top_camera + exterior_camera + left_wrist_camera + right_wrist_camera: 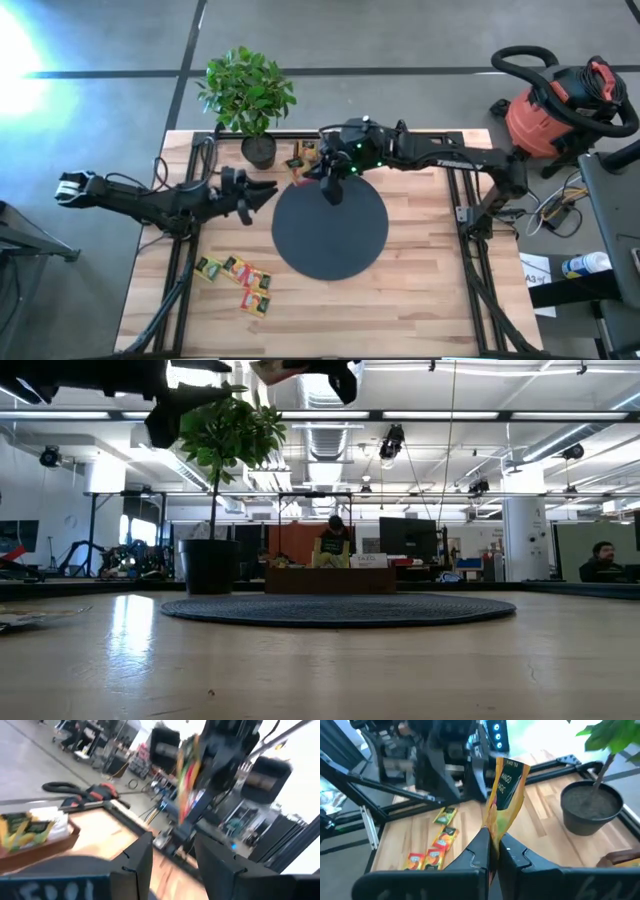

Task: Pick & Place Tea
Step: Put the orange tea bag into the left slot of the wooden organizer

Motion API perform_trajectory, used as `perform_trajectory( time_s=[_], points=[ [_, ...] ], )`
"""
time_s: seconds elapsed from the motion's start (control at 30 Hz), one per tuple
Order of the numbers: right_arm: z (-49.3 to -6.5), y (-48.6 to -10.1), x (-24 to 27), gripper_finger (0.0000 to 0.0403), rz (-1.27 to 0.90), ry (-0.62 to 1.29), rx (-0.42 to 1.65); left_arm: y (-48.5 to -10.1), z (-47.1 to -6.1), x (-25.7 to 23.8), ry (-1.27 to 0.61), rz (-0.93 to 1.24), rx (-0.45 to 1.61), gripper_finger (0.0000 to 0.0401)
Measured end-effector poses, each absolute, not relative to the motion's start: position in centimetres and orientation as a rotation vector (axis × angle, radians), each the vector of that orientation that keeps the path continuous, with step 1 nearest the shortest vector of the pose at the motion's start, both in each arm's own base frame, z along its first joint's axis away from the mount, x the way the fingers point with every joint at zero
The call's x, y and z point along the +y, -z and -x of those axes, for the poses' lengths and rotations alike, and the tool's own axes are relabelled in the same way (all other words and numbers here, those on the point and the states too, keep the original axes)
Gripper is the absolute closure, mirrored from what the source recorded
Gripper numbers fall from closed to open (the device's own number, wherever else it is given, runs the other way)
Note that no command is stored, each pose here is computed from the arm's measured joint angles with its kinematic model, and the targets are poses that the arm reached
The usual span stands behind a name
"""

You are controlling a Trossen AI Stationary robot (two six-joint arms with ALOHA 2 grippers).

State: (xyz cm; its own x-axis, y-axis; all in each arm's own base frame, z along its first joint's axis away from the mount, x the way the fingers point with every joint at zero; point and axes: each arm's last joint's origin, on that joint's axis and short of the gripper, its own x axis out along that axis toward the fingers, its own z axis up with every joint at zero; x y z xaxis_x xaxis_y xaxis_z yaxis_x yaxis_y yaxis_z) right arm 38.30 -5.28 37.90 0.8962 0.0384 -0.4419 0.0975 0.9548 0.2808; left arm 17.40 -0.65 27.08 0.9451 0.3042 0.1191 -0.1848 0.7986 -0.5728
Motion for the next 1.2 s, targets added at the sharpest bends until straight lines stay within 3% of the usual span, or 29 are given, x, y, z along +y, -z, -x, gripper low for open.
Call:
perform_trajectory(
  time_s=[0.47, 0.8, 0.93, 1.07, 1.2],
  points=[
    [-39.5, -37.0, -4.5, 0.0394, -0.351, -0.021, 0.457, -26.7, -20.3, -1.0, -0.185, 0.653, -0.338, 0.0279],
    [-39.5, -36.8, -4.1, 0.0394, -0.380, -0.026, 0.466, -27.4, -22.6, -1.4, -0.118, 0.607, -0.315, 0.0282],
    [-39.5, -36.8, -4.1, 0.0394, -0.381, -0.022, 0.466, -27.7, -23.4, -1.5, -0.126, 0.585, -0.282, 0.0315],
    [-39.5, -36.7, -4.0, 0.0391, -0.386, -0.023, 0.470, -27.8, -23.7, -1.5, -0.134, 0.573, -0.237, 0.0381],
    [-39.5, -36.7, -3.9, 0.0389, -0.384, -0.025, 0.469, -27.9, -23.8, -1.5, -0.144, 0.555, -0.235, 0.0398]
  ],
)
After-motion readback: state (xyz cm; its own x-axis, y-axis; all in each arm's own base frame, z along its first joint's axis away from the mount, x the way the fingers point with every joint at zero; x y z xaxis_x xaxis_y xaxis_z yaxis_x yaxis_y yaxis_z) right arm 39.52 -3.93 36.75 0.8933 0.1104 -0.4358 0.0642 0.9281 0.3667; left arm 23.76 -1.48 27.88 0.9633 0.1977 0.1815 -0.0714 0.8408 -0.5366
